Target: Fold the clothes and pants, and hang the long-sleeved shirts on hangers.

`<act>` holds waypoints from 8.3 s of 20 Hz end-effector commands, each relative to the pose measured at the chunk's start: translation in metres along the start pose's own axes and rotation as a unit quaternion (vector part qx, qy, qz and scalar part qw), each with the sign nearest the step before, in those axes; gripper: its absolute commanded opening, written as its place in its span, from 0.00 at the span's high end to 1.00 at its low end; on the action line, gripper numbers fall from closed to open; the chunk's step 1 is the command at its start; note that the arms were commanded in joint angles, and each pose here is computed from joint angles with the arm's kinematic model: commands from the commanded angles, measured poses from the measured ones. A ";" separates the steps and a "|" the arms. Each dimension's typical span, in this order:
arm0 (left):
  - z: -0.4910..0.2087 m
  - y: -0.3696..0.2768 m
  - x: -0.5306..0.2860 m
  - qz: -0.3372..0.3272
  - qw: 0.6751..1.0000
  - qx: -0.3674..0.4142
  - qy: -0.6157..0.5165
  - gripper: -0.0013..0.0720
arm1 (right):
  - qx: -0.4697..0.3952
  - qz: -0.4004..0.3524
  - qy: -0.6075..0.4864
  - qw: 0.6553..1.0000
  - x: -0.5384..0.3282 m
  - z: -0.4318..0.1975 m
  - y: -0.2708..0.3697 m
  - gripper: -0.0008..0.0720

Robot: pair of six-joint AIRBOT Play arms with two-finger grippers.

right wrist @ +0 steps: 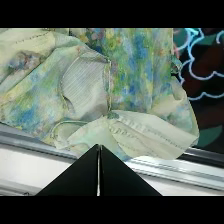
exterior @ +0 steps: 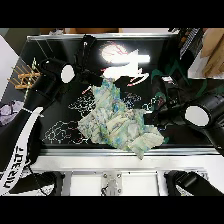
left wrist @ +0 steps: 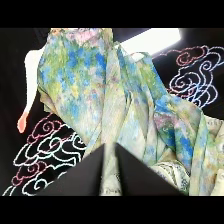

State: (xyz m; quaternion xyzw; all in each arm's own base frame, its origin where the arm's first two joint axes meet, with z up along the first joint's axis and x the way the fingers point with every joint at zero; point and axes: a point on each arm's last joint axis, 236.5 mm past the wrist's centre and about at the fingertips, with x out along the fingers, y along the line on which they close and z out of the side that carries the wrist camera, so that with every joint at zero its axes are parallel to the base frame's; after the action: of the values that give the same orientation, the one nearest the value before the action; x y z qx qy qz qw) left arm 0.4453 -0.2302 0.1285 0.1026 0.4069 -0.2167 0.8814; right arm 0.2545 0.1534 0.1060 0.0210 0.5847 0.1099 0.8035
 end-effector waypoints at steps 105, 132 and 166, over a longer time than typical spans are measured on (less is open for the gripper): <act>-0.163 -0.060 0.043 -0.138 0.964 -0.123 0.190 0.97 | -0.353 -0.164 0.037 0.920 0.202 0.032 -0.035 0.10; -0.193 -0.092 -0.069 -0.174 0.973 -0.073 0.133 0.97 | 0.054 -0.068 0.114 0.990 0.021 -0.045 -0.023 0.98; -0.213 -0.122 0.084 -0.028 0.982 -0.023 0.187 0.15 | 0.115 0.001 -0.010 0.993 0.019 0.013 0.004 0.97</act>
State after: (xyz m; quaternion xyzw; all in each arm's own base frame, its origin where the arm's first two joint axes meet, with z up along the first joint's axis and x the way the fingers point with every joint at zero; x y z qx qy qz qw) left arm 0.2837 -0.2824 -0.0744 0.1224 0.5851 -0.2096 0.7738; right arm 0.2712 0.1627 0.0921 0.1147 0.5860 0.0425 0.8011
